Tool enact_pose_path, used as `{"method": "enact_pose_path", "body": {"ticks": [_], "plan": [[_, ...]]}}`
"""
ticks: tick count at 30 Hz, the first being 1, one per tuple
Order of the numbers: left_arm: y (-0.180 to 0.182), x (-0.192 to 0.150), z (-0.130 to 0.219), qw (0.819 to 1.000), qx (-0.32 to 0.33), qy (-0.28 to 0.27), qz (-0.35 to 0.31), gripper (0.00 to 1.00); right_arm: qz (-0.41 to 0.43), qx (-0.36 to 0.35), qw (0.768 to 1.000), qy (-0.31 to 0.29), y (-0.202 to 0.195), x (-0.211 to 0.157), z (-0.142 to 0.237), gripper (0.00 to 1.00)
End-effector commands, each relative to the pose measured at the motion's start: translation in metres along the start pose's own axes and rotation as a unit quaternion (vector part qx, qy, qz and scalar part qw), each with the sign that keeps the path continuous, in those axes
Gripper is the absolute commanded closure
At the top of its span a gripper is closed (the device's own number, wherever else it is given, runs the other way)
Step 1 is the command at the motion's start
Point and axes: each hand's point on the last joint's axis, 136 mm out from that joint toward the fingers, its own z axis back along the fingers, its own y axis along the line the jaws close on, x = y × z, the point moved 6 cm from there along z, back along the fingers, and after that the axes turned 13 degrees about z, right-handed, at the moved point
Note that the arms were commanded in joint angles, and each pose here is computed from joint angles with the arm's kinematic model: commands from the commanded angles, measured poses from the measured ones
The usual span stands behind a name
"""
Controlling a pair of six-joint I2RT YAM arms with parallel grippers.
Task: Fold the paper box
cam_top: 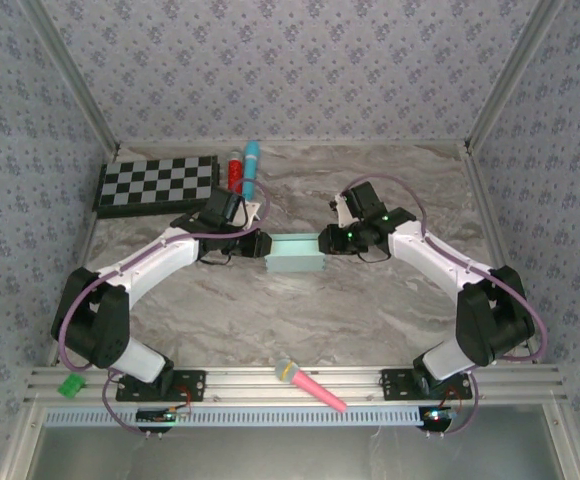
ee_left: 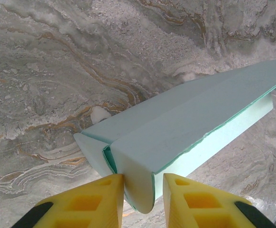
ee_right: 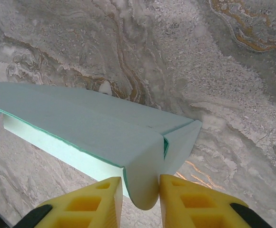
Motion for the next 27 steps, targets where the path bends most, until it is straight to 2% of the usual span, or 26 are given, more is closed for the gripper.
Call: {"method": "enact_pose_path", "body": {"ticks": [1, 27], "plan": [[-0.009, 0.005, 0.006, 1.0, -0.007, -0.008, -0.005, 0.72, 0.014, 0.004, 1.0, -0.011, 0.008, 0.009, 0.01, 0.73], [-0.011, 0.003, 0.0, 1.0, -0.01, -0.001, -0.005, 0.71, -0.003, 0.055, 0.998, -0.019, 0.021, 0.014, 0.005, 0.73]]}}
